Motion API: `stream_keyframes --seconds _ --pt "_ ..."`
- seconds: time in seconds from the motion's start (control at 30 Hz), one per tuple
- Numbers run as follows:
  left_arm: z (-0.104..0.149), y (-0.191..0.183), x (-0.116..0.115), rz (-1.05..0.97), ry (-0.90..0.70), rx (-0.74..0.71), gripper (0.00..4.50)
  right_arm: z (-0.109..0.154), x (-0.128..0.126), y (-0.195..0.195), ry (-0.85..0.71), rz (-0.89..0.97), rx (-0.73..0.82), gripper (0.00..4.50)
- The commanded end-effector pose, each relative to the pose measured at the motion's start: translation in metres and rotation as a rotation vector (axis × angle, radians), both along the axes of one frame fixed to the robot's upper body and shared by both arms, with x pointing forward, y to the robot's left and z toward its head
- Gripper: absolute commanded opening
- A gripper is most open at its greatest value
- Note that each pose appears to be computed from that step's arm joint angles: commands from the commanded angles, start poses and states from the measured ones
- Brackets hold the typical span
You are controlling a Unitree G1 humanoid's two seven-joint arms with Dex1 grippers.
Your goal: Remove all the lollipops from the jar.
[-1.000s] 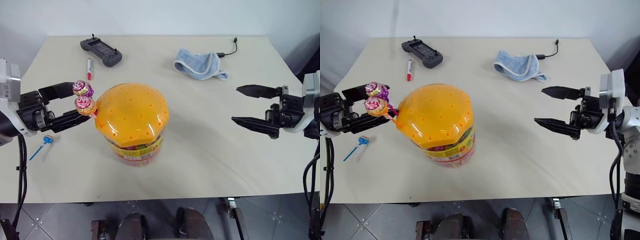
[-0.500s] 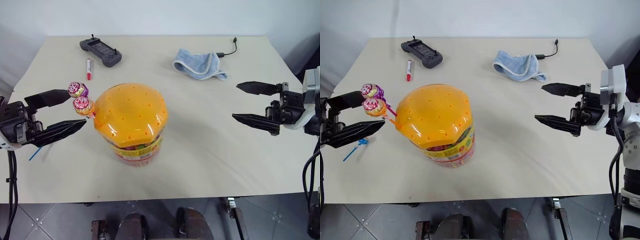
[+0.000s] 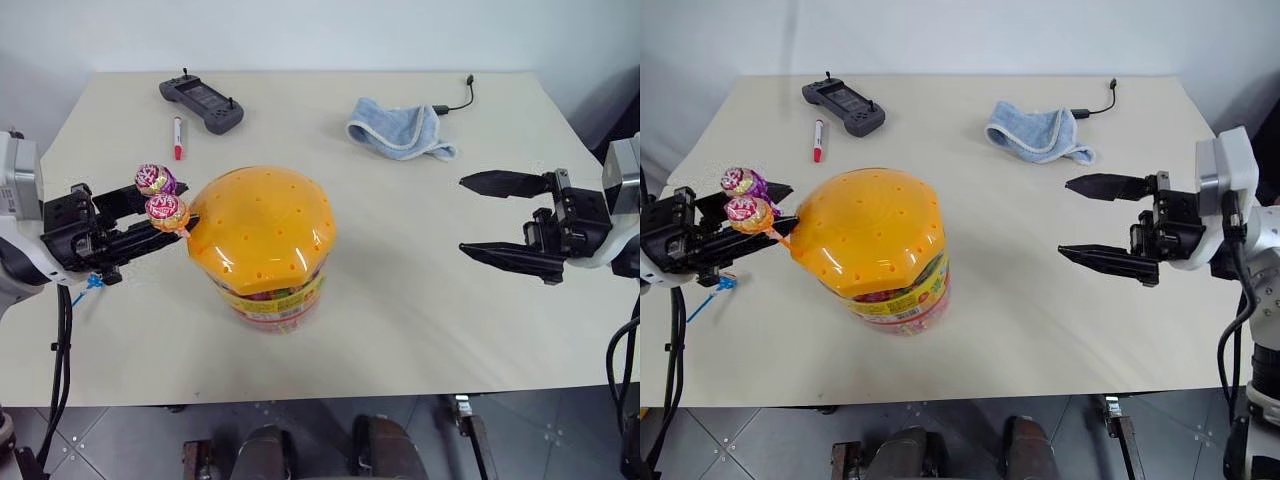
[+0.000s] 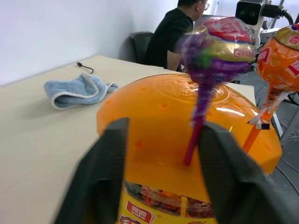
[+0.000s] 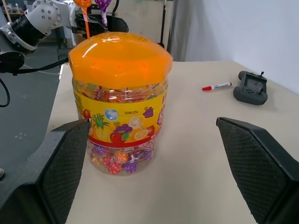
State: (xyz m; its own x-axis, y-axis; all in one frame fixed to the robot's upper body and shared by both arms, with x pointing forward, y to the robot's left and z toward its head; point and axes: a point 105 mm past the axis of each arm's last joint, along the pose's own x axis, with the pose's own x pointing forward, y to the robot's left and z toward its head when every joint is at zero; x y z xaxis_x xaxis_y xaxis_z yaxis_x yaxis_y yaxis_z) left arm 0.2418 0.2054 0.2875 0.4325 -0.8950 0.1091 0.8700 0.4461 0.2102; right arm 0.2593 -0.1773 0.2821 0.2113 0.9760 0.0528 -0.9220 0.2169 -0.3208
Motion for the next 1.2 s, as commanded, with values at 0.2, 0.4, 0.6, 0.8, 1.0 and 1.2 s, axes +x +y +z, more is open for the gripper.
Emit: stream_keyframes --seconds 0.2,0.4,0.6,0.8,1.0,1.2 --pt "0.04 0.004 -0.001 0.001 -0.158 -0.036 0.02 0.015 -0.007 -0.004 -0.061 -0.019 0.012 4.5" --pt "0.069 0.006 0.002 0.029 -0.264 -0.081 0.02 0.017 -0.005 -0.005 -0.068 -0.026 0.013 4.5" --pt "0.091 0.044 0.05 0.46 -0.175 -0.124 0.02 0.018 0.0 -0.006 -0.08 -0.032 0.017 4.5" --pt "0.044 0.083 0.081 0.785 0.169 -0.02 0.02 0.017 -0.002 -0.004 -0.075 -0.003 0.026 4.5" --pt "-0.006 0.095 0.1 0.968 0.412 0.129 0.02 0.02 -0.014 0.007 -0.061 0.084 0.027 4.5" --pt "-0.057 0.094 0.118 1.03 0.639 0.251 0.02 0.015 -0.01 0.009 -0.055 0.07 0.043 4.5"
